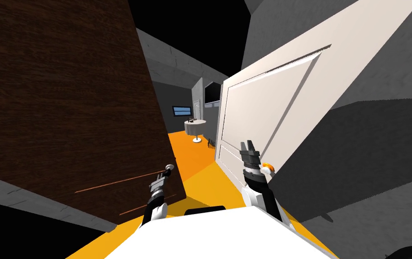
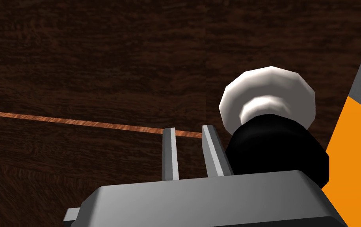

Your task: Pull the door open

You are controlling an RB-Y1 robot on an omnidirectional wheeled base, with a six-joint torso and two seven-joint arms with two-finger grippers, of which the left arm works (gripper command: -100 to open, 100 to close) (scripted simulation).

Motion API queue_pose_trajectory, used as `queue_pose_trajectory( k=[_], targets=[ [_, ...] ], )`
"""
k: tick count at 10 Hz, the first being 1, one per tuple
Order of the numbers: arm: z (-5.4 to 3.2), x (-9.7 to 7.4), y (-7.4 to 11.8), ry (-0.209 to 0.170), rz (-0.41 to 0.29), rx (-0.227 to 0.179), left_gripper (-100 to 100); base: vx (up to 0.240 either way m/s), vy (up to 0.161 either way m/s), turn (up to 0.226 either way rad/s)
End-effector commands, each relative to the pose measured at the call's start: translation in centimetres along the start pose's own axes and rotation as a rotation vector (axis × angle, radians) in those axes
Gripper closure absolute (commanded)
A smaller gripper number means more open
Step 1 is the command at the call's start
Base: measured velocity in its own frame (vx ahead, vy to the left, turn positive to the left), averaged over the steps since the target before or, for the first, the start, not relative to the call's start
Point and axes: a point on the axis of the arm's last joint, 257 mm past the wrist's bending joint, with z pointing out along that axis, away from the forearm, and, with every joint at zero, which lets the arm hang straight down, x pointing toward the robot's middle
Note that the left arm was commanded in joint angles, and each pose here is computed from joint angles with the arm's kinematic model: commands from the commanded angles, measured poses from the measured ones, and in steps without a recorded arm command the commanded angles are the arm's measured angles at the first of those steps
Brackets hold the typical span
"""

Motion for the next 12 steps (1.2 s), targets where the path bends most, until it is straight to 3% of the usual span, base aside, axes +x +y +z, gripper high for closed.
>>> queue_pose_trajectory(
  k=[1,6,7,12],
  targets=[
    [0.07,0.0,0.6,-0.003,-0.003,-0.010,100,-0.018,0.015,-0.027],
    [0.07,0.0,0.6,-0.003,-0.003,-0.010,100,-0.006,0.003,-0.003],
    [0.15,0.0,1.3,-0.003,-0.008,-0.032,-100,-0.111,-0.001,-0.106],
    [0.02,-0.1,3.3,-0.010,-0.022,-0.084,-100,-0.157,0.018,-0.060]
  ],
)
